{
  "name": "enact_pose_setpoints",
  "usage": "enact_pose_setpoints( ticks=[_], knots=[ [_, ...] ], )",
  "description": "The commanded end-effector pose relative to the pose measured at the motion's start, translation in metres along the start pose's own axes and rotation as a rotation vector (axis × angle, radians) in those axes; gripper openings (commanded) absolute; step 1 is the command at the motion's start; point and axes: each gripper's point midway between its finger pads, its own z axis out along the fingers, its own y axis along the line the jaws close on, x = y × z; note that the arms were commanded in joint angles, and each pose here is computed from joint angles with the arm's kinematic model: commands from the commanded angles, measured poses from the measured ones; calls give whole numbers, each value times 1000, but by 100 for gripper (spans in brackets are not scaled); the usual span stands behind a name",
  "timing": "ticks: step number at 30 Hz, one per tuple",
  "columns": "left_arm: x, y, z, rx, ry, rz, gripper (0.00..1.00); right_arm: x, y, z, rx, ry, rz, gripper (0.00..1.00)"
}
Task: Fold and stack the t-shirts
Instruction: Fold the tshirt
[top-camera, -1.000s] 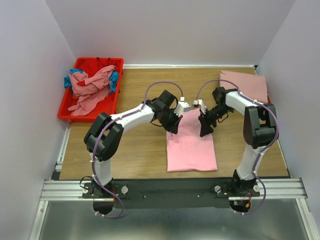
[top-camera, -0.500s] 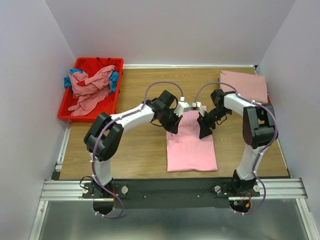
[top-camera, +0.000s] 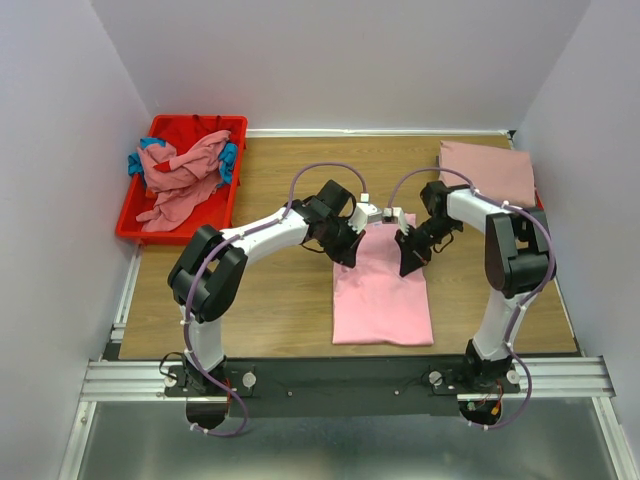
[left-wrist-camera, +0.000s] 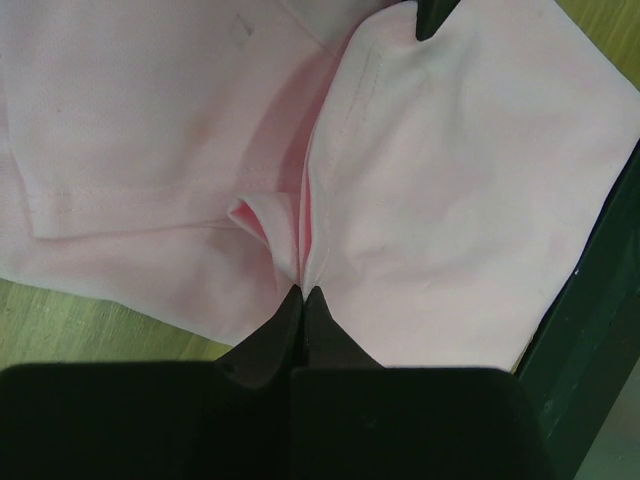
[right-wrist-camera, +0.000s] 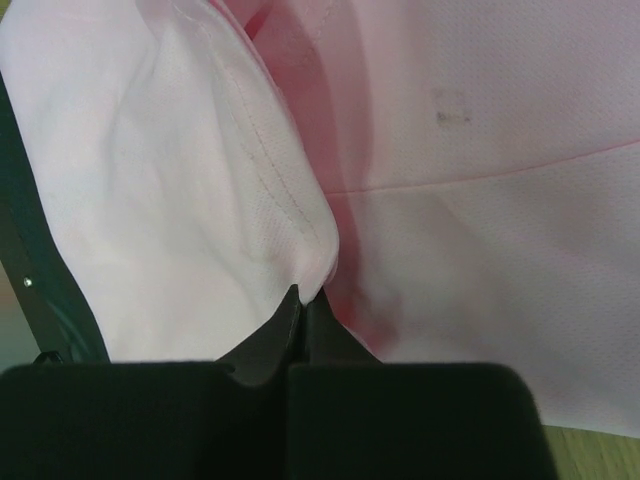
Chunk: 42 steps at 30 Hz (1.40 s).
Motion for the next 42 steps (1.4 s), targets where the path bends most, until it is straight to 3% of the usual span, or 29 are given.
enact_pose_setpoints(
  ticks=[1,15,29,42],
  knots=[
    [-3,-4,-1,17,-16,2,0,-12,6,-10,24,-23,-21,0],
    [7,-31,-22,65,-42,-46,0,-21,61,-45,38,-80,-72,0],
    [14,-105,-44,129,-78,-39,0,-14,126,-55,25,-125,-133,0],
    [28,-168,-76,181,-150,-68,0,-23,172,-89,80,-204,-259,0]
  ],
)
